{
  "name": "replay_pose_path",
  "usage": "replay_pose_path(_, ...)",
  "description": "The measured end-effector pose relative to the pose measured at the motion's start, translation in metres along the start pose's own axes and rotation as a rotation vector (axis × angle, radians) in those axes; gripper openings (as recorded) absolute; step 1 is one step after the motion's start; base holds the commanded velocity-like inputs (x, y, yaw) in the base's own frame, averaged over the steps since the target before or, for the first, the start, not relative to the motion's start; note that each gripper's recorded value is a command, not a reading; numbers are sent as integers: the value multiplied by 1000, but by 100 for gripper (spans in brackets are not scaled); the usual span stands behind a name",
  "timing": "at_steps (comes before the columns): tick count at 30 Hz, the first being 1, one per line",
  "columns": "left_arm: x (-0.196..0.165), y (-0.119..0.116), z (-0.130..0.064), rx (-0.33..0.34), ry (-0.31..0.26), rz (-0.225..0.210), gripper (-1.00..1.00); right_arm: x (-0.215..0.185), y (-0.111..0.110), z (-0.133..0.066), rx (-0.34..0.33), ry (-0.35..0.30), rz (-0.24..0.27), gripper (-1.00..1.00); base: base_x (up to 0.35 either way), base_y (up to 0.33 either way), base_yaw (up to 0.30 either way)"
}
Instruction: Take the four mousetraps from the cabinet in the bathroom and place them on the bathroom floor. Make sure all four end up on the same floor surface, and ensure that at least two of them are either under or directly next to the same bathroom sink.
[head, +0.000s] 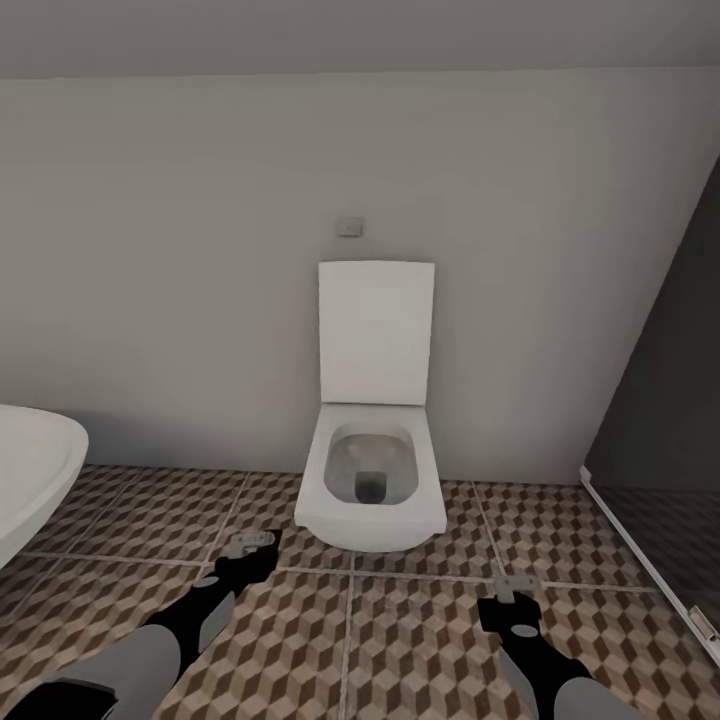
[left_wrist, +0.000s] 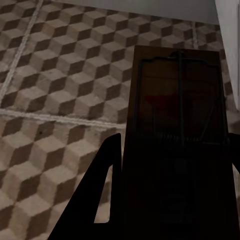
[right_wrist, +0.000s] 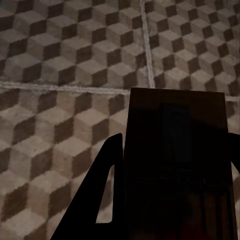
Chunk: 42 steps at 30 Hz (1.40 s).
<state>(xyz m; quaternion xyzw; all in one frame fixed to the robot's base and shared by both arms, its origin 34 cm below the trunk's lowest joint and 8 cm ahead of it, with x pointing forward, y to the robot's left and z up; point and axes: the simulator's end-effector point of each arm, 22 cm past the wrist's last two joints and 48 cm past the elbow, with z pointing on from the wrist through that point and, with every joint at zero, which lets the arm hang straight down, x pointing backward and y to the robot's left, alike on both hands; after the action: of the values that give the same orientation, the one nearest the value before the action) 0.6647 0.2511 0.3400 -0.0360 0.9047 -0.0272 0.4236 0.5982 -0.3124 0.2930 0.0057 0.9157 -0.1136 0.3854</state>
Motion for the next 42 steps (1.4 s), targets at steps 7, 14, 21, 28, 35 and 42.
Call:
replay_pose_path(7, -1, 0, 0, -3, -5, -6, -100, -6, 2, 0, 0, -12, 3, -100, 0, 0, 0)
replay_pose_path(14, -2, 2, 0, -9, -10, -19, -100, -7, 2, 0, -1, -14, 4, -100, 0, 0, 0)
replay_pose_path(21, 0, 5, 1, -17, -6, -28, -100, -5, 4, 1, -3, -10, 5, -100, 0, 0, 0)
replay_pose_path(28, 18, 19, 8, -76, 26, -30, -100, 6, 7, 7, -5, 10, 1, -100, 0, 0, 0)
replay_pose_path(35, 37, 24, 14, -94, 59, -23, -100, 20, 11, 13, -8, 35, -3, -100, 0, 0, 0)
replay_pose_path(42, 55, 25, 20, -95, 90, -14, -100, 35, 14, 18, -11, 62, -9, -100, 0, 0, 0)
